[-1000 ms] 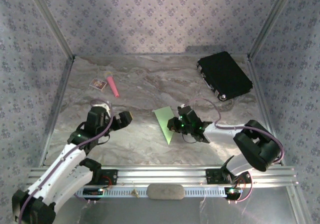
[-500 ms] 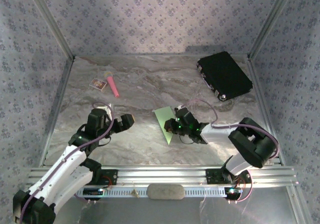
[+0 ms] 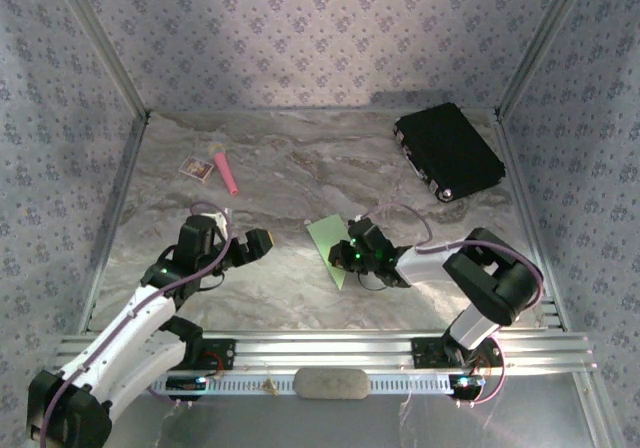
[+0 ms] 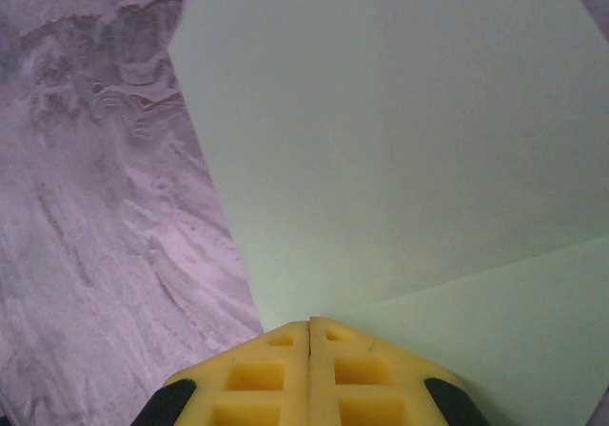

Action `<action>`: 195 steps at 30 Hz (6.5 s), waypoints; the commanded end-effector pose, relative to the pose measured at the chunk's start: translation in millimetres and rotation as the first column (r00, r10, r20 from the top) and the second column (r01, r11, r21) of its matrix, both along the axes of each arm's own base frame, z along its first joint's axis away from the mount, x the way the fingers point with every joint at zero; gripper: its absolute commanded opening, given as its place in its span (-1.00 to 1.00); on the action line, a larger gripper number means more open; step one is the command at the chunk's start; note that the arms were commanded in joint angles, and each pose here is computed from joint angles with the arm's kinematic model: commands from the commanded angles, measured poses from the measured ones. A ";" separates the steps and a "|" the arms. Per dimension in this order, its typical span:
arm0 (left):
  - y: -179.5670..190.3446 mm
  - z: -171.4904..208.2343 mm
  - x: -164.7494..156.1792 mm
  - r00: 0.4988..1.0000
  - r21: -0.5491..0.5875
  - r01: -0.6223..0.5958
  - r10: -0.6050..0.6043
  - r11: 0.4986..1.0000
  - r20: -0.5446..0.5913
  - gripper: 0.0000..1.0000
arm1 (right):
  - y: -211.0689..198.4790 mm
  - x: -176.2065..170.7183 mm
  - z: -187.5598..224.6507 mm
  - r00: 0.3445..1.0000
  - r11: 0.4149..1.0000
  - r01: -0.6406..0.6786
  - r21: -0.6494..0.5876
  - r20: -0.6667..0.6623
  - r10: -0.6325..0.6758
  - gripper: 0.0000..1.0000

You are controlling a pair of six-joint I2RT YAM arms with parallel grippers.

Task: Fold a paper plane with a square sheet of paper (pick it up from the middle)
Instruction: Rotate the paper at the center of the table, then fold the wing for the fifth time at the center of the table.

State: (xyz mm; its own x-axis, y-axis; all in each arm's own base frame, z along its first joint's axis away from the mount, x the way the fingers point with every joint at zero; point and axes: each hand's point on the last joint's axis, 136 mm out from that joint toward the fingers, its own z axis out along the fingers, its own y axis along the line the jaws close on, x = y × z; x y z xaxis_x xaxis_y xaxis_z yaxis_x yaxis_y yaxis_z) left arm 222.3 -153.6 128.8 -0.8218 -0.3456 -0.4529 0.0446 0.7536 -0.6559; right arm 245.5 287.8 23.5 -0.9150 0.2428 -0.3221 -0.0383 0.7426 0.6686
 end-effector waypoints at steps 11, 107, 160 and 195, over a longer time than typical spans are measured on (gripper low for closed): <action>-2.5 -3.2 5.2 1.000 -0.002 -0.002 0.002 1.000 -0.024 0.99 | -27.3 -12.1 -30.9 0.891 0.895 0.447 0.006 -0.095 -0.444 -1.00; -130.1 -129.6 41.3 0.891 0.035 0.324 -0.292 0.946 -0.347 -0.81 | -43.9 5.5 23.3 0.987 0.992 0.007 0.125 -0.161 0.013 -0.23; -134.7 -125.4 36.3 0.864 -0.004 0.388 -0.365 0.922 -0.348 -0.80 | -25.8 33.6 12.8 0.964 0.938 -0.156 0.308 -0.160 0.213 -0.68; -150.6 -88.7 26.7 0.887 -0.058 0.372 -0.373 0.926 -0.273 -0.66 | -22.0 19.8 20.0 0.980 0.944 0.146 0.296 -0.171 -0.098 -0.87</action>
